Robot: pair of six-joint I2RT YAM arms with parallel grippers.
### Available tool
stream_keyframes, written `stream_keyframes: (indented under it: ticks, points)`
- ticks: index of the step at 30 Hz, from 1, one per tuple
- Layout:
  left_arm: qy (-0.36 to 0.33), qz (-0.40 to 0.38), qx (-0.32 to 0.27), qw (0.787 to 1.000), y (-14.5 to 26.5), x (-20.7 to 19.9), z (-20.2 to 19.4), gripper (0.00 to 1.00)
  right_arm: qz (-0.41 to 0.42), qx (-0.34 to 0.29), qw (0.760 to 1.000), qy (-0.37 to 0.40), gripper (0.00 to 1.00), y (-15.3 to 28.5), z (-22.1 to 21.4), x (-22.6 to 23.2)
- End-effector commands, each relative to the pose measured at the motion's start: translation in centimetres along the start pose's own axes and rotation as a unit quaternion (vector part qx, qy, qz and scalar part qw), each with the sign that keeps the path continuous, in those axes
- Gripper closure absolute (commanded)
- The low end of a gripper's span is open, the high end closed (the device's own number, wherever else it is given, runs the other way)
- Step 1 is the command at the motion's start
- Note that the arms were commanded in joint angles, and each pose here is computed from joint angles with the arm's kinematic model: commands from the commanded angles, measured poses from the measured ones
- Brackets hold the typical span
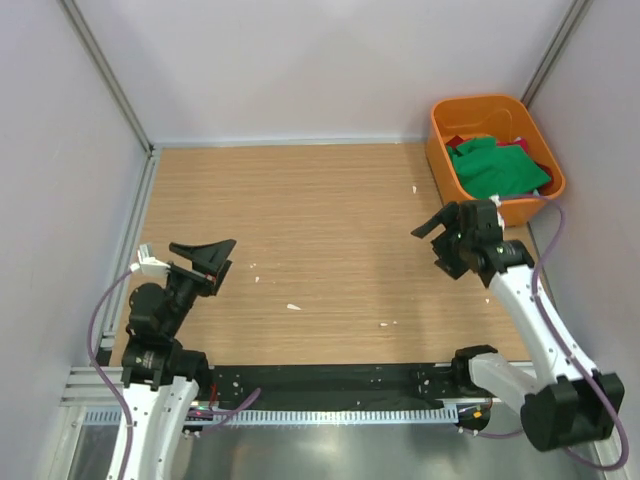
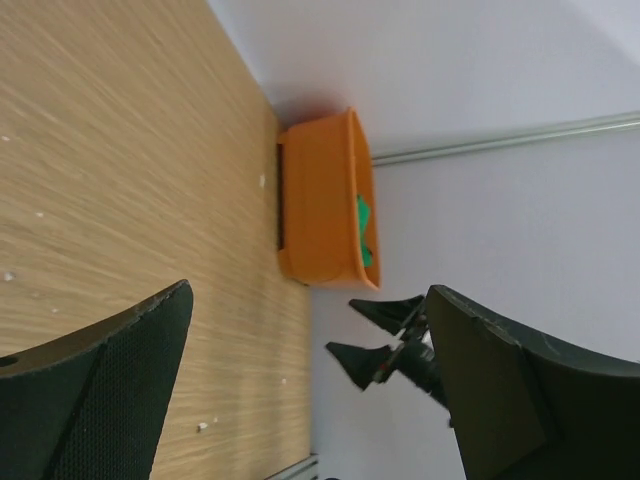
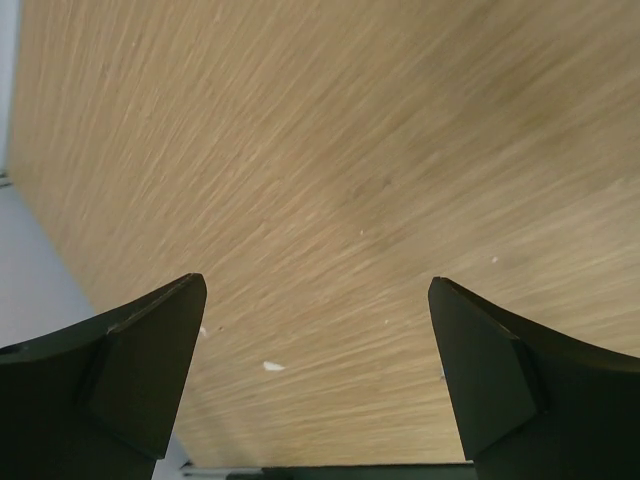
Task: Fold and stack the t-shirts
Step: Grab the tshirt from the pile
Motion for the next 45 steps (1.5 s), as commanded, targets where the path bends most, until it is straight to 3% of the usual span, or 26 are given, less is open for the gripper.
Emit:
stream_keyframes:
  ticks: [1, 5, 11, 12, 15, 16, 20, 23, 28, 29, 32, 42, 45]
  points:
    - [-0.11, 0.067, 0.029, 0.991, -0.2, -0.1, 0.8, 0.0, -0.05, -0.084, 0.986, 0.133, 0.0, 0.9, 5.0, 1.8]
    - [-0.111, 0.206, 0.047, 0.971, -0.3, 1.9, 2.1, 0.0, -0.036, -0.176, 0.972, 0.153, 0.0, 0.7, 10.4, 8.3]
    - [-0.184, 0.107, 0.134, 0.968, -1.2, -2.1, 0.5, 0.0, 0.008, -0.346, 0.93, 0.124, 0.12, 1.8, 20.9, 17.6]
    - [-0.2, 0.107, 0.123, 0.966, -0.8, -2.8, 1.1, 0.0, -0.003, -0.351, 0.928, 0.121, 0.16, -0.9, 22.4, 18.1]
    - [-0.273, 0.115, 0.104, 0.95, 0.5, -3.7, 2.7, 0.0, 0.007, -0.393, 0.913, 0.109, 0.19, -1.5, 26.8, 21.2]
    - [-0.286, 0.102, 0.107, 0.947, 0.6, -4.3, 2.7, 0.0, -0.026, -0.393, 0.913, 0.105, 0.19, -4.6, 28.6, 19.9]
    - [-0.321, 0.033, 0.166, 0.932, 0.0, -6.0, 1.1, 0.02, -0.05, -0.431, 0.897, 0.081, 0.3, -5.6, 33.0, 21.6]
    - [-0.35, 0.029, 0.176, 0.92, -0.3, -5.8, 1.1, 0.03, -0.152, -0.437, 0.884, 0.062, 0.36, -6.4, 33.4, 17.9]
    - [-0.358, 0.047, 0.182, 0.914, -0.3, -4.8, 1.1, 0.04, -0.2, -0.394, 0.896, 0.053, 0.39, -9.4, 31.9, 13.9]
    - [-0.36, 0.05, 0.184, 0.913, -0.2, -4.7, 1.1, 0.04, -0.21, -0.381, 0.899, 0.055, 0.48, -10.1, 31.5, 13.0]
    - [-0.365, 0.051, 0.186, 0.911, 0.0, -4.6, 1.0, 0.06, -0.217, -0.367, 0.903, 0.055, 0.52, -11.0, 31.0, 12.4]
    - [-0.362, 0.054, 0.192, 0.911, 0.4, -4.3, 0.7, 0.06, -0.282, -0.331, 0.899, 0.045, 0.46, -12.8, 29.5, 8.2]
    - [-0.362, 0.058, 0.195, 0.91, 0.6, -4.2, 0.6, 0.07, -0.279, -0.329, 0.901, 0.042, 0.49, -13.5, 29.6, 7.7]
Point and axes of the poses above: each gripper's point midway between its finger pads, its own y axis back along the fingers, its own x axis along the line the jaws close on, z = x × y, the point moved 1 cm from there along y, back along the fingers, and after that the axes turned 8 degrees about -y, right-handed, at the moved point
